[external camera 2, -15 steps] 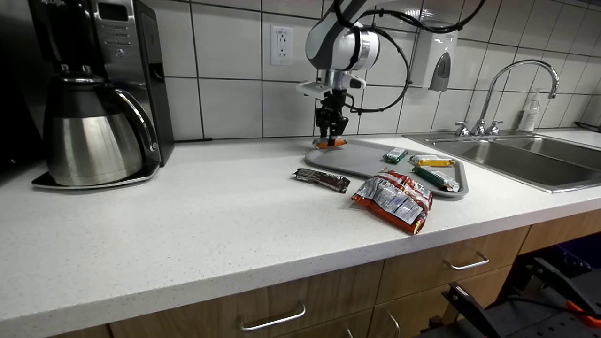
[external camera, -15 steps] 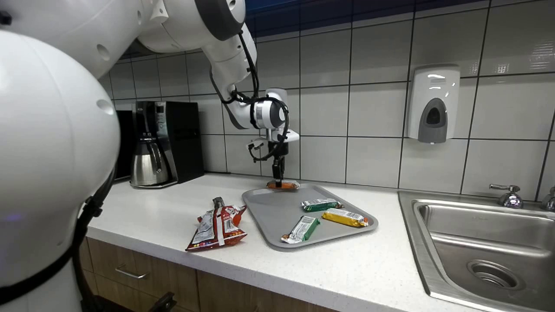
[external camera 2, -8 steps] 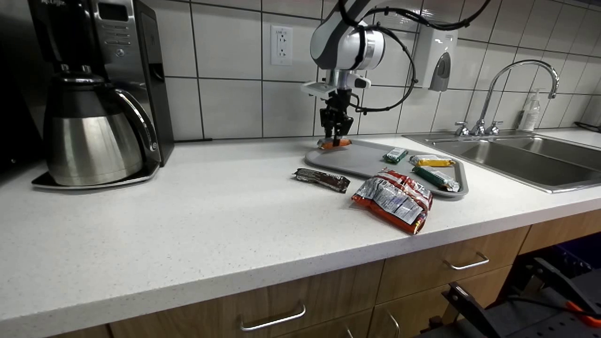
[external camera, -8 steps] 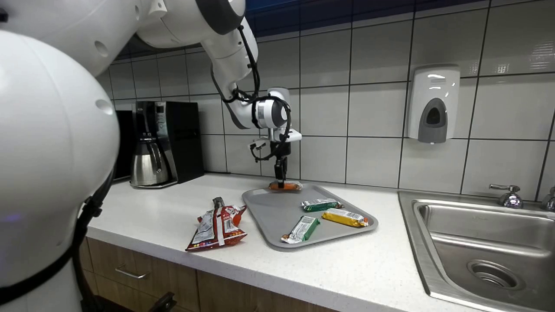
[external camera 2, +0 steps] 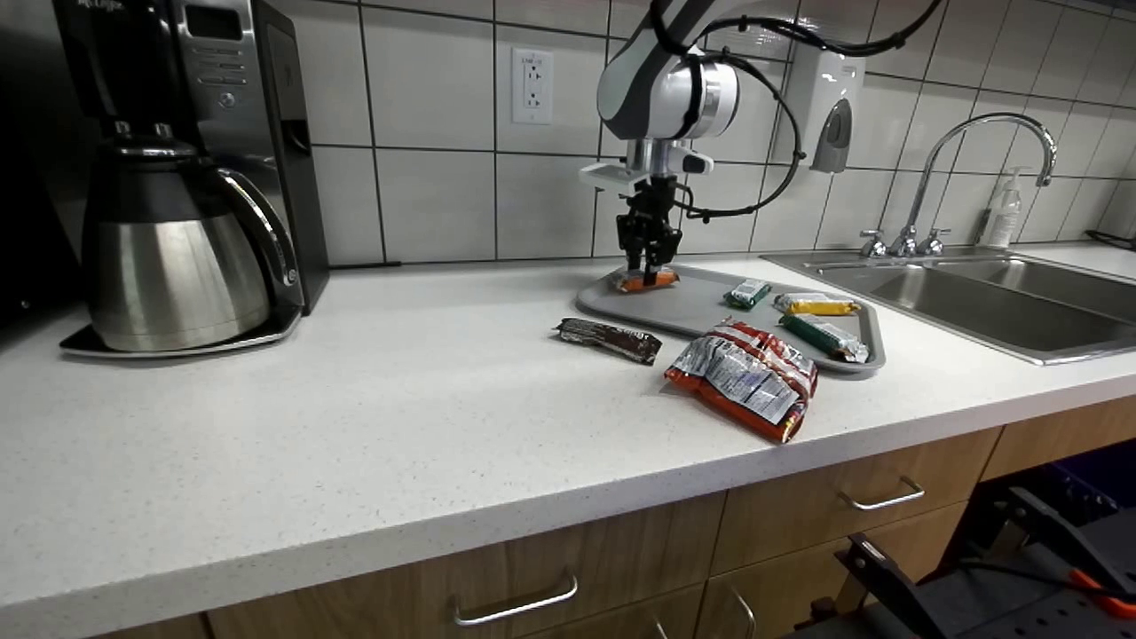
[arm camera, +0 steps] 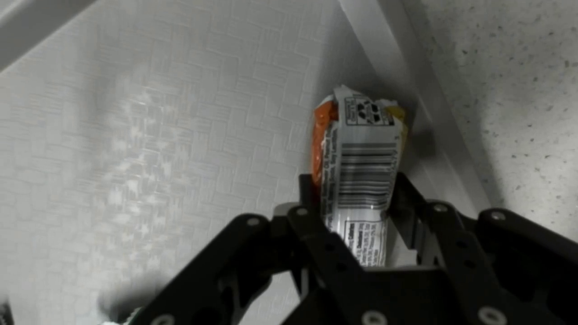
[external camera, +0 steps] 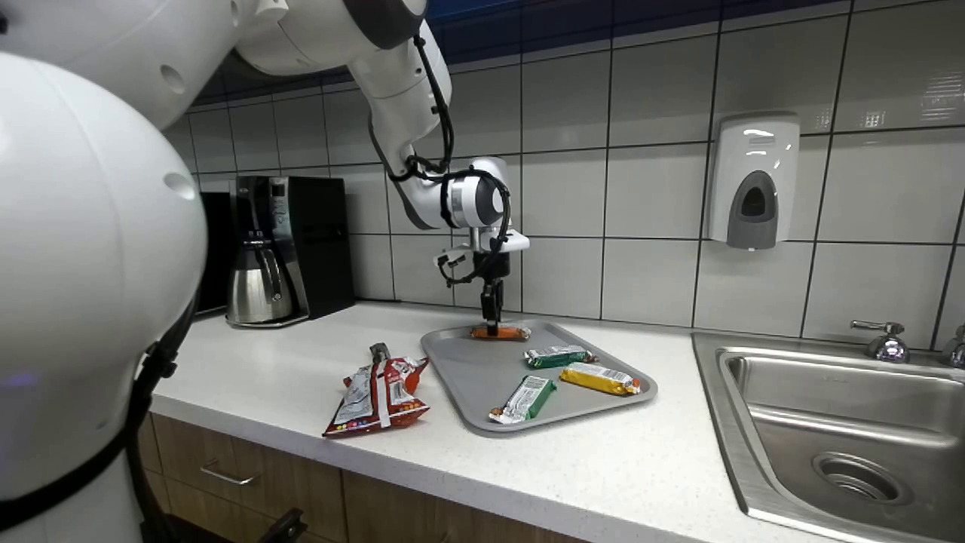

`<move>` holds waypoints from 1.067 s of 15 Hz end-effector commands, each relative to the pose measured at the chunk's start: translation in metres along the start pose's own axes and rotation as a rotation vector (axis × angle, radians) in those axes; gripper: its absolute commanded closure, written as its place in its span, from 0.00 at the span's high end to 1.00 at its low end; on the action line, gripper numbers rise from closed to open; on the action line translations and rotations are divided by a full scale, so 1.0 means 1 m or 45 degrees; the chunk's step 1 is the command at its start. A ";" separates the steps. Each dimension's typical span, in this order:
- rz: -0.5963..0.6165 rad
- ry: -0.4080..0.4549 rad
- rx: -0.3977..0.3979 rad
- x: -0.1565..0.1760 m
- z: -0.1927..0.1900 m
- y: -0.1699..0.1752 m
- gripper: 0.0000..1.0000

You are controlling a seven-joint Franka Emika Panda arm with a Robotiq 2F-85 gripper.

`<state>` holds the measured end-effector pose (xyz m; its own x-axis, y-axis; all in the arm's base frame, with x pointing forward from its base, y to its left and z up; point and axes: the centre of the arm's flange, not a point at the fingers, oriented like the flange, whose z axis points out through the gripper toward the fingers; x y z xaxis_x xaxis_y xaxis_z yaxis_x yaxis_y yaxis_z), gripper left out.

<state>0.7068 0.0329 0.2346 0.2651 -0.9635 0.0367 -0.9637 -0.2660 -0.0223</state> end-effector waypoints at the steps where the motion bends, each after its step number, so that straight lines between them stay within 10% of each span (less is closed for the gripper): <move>1: -0.033 0.012 0.004 0.002 -0.009 0.018 0.18; 2: -0.029 0.015 -0.002 0.002 -0.009 0.018 0.68; 7: -0.019 0.016 0.005 0.004 -0.012 0.015 0.98; 9: -0.005 0.009 -0.011 0.002 0.001 0.005 0.87; 16: -0.004 0.010 0.001 0.003 -0.005 0.003 1.00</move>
<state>0.7040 0.0297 0.2400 0.2680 -0.9624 0.0450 -0.9628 -0.2692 -0.0232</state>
